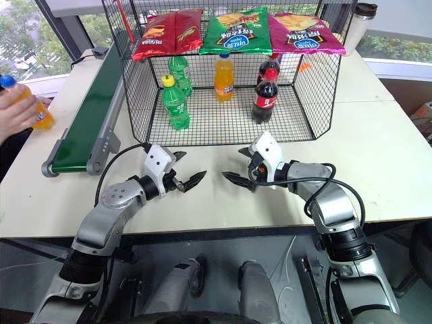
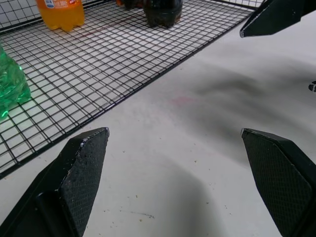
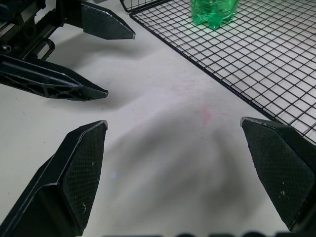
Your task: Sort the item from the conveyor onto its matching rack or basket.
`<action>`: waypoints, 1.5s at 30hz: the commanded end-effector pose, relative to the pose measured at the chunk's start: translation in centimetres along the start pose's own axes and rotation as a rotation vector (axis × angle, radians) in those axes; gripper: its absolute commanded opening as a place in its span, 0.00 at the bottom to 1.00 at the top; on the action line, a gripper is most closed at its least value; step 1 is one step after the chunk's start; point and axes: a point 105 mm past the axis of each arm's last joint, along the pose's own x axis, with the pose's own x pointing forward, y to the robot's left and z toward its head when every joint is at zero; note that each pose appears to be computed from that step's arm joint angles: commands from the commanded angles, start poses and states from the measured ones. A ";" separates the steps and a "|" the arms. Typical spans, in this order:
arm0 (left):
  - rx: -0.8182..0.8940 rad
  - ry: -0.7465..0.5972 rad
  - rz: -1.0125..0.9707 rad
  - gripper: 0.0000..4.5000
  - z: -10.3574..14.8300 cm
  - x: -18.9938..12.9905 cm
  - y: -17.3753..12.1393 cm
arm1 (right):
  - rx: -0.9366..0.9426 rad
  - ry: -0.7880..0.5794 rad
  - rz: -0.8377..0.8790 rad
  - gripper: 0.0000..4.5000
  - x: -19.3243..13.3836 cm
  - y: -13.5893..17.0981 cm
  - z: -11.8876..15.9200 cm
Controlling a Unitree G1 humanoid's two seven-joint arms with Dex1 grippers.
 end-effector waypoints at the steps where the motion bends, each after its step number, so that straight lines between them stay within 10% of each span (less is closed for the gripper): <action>1: 0.025 -0.064 -0.012 1.00 1.4 -0.3 -0.2 | -0.038 -0.043 0.004 1.00 -0.1 0.0 1.6; 45: 0.031 -0.037 0.002 1.00 0.9 -0.1 -0.3 | -0.037 -0.039 0.006 1.00 -0.1 -0.1 1.6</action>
